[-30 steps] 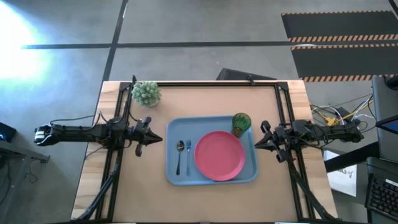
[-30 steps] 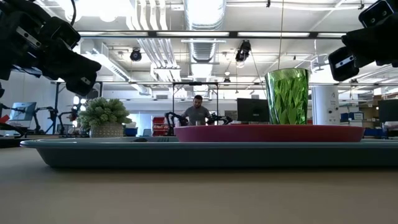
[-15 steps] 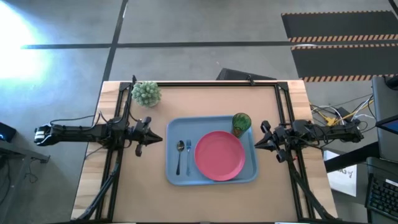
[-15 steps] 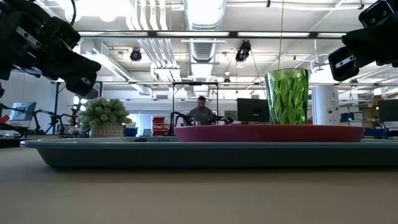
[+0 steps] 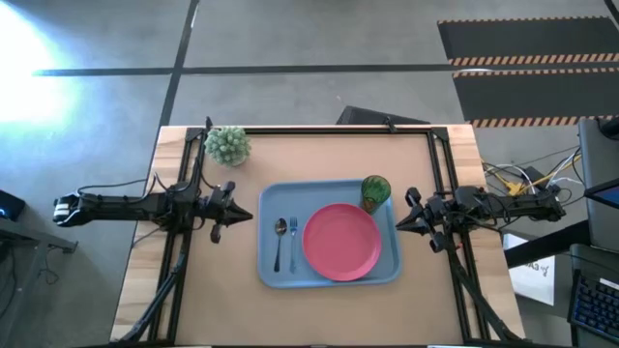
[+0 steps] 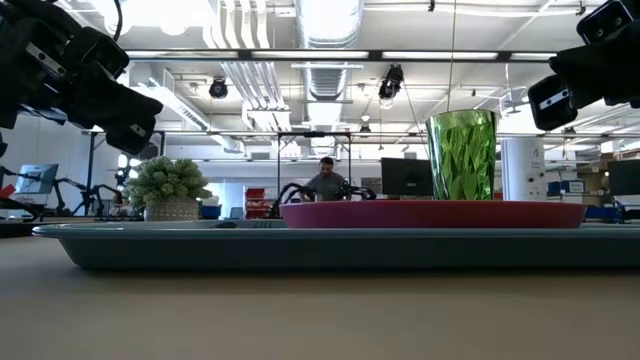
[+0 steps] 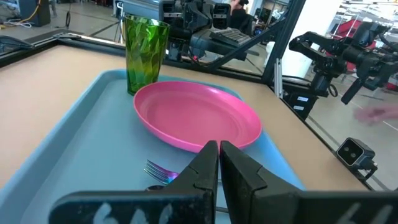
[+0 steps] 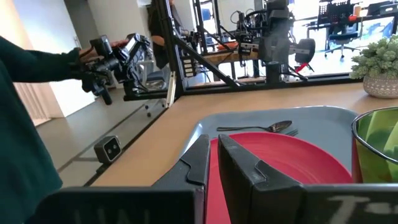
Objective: Pick and place plate/cup/fork/spoon on tray
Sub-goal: Return to Home Position
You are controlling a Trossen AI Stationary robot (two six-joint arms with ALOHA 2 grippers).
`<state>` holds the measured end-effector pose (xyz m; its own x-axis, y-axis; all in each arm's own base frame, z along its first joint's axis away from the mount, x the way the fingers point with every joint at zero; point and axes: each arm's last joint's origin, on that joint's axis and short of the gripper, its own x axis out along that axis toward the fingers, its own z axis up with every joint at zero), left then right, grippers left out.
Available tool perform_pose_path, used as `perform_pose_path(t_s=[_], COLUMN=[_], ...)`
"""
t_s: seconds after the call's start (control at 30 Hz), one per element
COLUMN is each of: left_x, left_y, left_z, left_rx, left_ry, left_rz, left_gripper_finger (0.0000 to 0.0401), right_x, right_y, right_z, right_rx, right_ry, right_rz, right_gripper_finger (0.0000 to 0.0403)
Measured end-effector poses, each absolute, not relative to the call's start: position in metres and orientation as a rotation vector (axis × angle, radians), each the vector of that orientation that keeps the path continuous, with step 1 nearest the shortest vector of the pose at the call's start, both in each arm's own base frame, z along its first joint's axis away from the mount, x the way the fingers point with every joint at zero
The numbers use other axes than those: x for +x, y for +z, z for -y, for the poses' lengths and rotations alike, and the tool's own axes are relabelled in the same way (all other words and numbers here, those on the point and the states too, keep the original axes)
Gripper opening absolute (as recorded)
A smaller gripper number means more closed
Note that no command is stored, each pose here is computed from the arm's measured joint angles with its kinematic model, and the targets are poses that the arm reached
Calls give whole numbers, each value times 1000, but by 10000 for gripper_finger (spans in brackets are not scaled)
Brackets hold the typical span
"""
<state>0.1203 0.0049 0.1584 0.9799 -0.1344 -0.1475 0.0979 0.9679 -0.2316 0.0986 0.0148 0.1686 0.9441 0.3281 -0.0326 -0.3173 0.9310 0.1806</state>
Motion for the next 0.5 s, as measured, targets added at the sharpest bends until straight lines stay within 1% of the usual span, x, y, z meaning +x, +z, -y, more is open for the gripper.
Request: perform_pose_path(t_s=[0.27,0.47,0.5], left_x=[109,96,96], left_y=[161,174,175], left_z=[-4,-3,-3], left_rx=[-214,-186,-186], left_ry=[-126,-144,-144], left_rz=[-92,78,79], left_gripper_finger=[0,0,0], right_x=[99,99,99], right_y=[168,168,168], right_z=[-15,-15,-15], right_rx=[174,174,174], right_ry=[330,330,331], right_rz=[-63,-62,-61], right_gripper_finger=[22,22,22])
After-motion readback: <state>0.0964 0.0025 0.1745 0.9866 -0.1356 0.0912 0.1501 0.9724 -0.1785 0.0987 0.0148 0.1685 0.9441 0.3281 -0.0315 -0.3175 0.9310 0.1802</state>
